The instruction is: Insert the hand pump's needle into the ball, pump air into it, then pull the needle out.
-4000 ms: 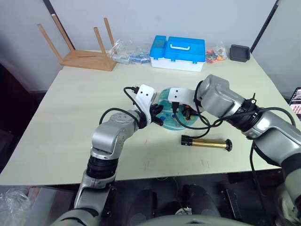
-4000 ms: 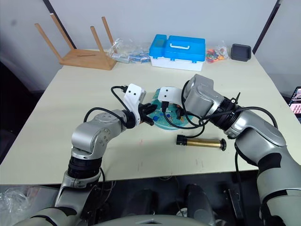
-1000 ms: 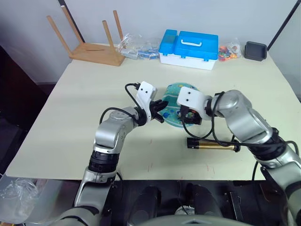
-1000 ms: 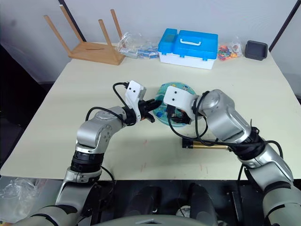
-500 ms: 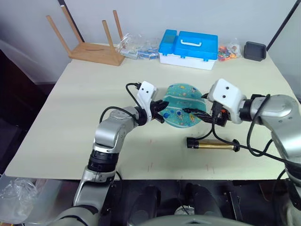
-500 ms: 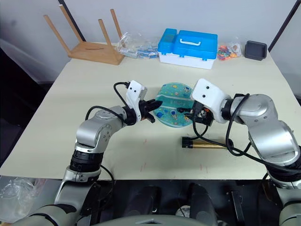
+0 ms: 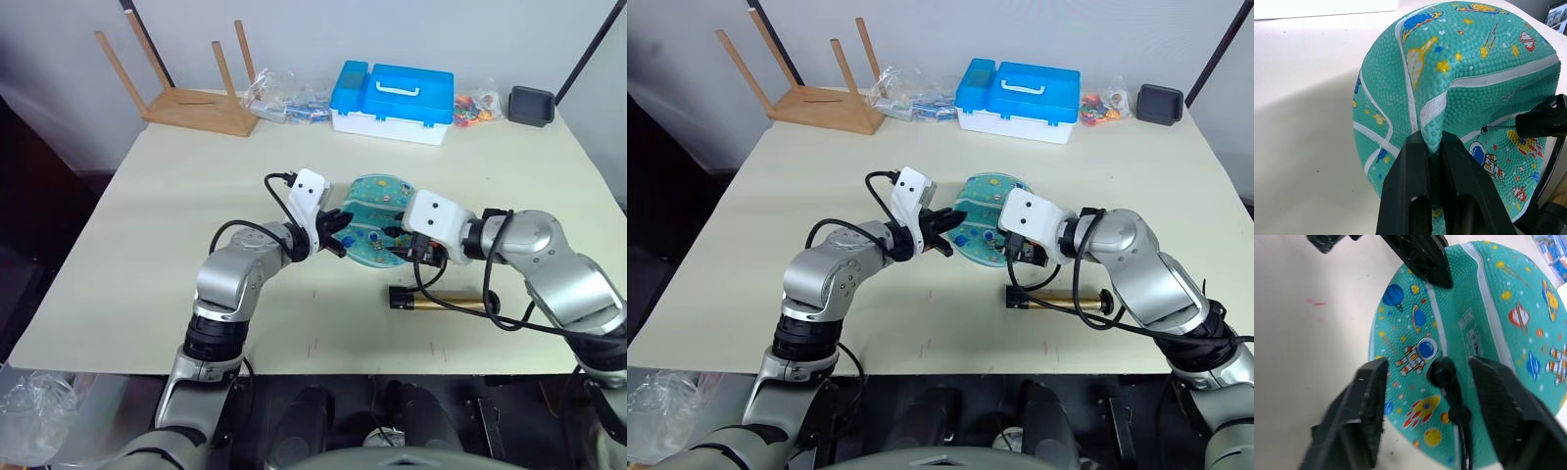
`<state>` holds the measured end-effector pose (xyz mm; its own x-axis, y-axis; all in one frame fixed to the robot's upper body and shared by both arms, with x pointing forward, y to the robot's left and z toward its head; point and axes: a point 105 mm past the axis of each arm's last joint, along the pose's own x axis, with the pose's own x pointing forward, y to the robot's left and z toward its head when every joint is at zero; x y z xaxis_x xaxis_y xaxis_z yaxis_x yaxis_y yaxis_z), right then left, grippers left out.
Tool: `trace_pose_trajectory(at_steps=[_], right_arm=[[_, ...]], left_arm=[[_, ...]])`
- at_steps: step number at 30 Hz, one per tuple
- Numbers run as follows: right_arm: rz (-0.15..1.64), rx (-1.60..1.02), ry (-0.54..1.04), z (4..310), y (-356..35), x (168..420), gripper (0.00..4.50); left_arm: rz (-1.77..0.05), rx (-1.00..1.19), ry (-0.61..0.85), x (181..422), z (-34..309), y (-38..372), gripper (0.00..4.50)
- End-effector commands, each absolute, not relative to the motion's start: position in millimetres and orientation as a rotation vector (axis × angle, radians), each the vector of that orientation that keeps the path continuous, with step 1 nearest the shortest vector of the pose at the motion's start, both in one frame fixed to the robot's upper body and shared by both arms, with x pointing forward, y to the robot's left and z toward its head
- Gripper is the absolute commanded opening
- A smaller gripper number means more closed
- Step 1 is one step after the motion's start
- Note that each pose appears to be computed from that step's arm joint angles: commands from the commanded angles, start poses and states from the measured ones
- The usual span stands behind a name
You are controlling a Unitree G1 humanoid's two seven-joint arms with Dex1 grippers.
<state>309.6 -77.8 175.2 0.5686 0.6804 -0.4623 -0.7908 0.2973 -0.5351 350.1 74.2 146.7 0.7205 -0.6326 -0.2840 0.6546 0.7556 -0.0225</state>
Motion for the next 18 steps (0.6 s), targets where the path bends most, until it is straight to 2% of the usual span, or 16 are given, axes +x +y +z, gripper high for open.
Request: trace_pose_trajectory(at_steps=[1,18], right_arm=[[0.984,-0.864,0.099,183,-71,313,2.71],[0.974,-0.925,0.157,173,-73,323,2.71]], left_arm=[[-0.697,0.086,0.352,347,132,77,0.0],[-0.686,0.085,0.349,347,132,78,0.0]])
